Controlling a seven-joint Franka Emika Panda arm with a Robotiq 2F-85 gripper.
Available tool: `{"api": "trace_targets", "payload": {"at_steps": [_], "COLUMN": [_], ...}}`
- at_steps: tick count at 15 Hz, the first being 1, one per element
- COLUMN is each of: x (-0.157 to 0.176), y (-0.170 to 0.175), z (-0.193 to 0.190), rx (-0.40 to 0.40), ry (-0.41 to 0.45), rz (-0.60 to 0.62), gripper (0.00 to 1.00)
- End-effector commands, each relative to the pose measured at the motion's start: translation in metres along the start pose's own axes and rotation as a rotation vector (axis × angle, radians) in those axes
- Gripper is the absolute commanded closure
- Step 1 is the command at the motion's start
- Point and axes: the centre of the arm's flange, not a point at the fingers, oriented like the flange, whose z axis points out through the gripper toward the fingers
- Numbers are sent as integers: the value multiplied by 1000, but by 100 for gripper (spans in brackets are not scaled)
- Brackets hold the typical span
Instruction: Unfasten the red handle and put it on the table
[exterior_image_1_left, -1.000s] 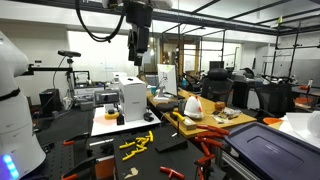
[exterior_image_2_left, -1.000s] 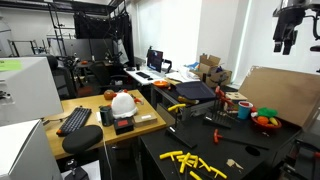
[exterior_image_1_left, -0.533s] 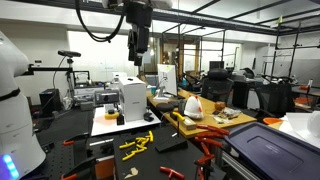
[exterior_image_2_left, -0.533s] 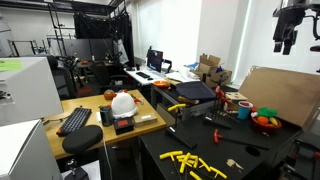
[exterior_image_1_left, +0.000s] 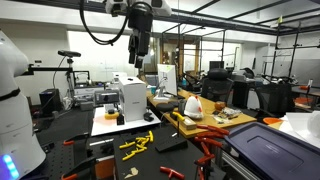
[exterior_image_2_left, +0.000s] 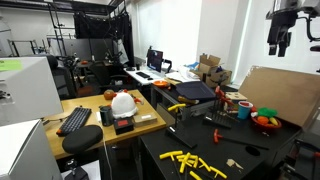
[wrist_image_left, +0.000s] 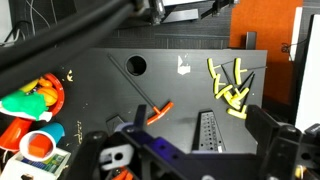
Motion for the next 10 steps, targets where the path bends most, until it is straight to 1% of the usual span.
{"api": "trace_targets", "payload": {"at_steps": [1,5,8,10], "x": [36,81,123,159], "y": [-37,-86,-109,-117], "z": [10,25,33,39], "rx": [-23,-28,6,47], "ry": [-31,-59,-70,-81], "rz": [30,73,128,170], "gripper": [0,0,0,0]}}
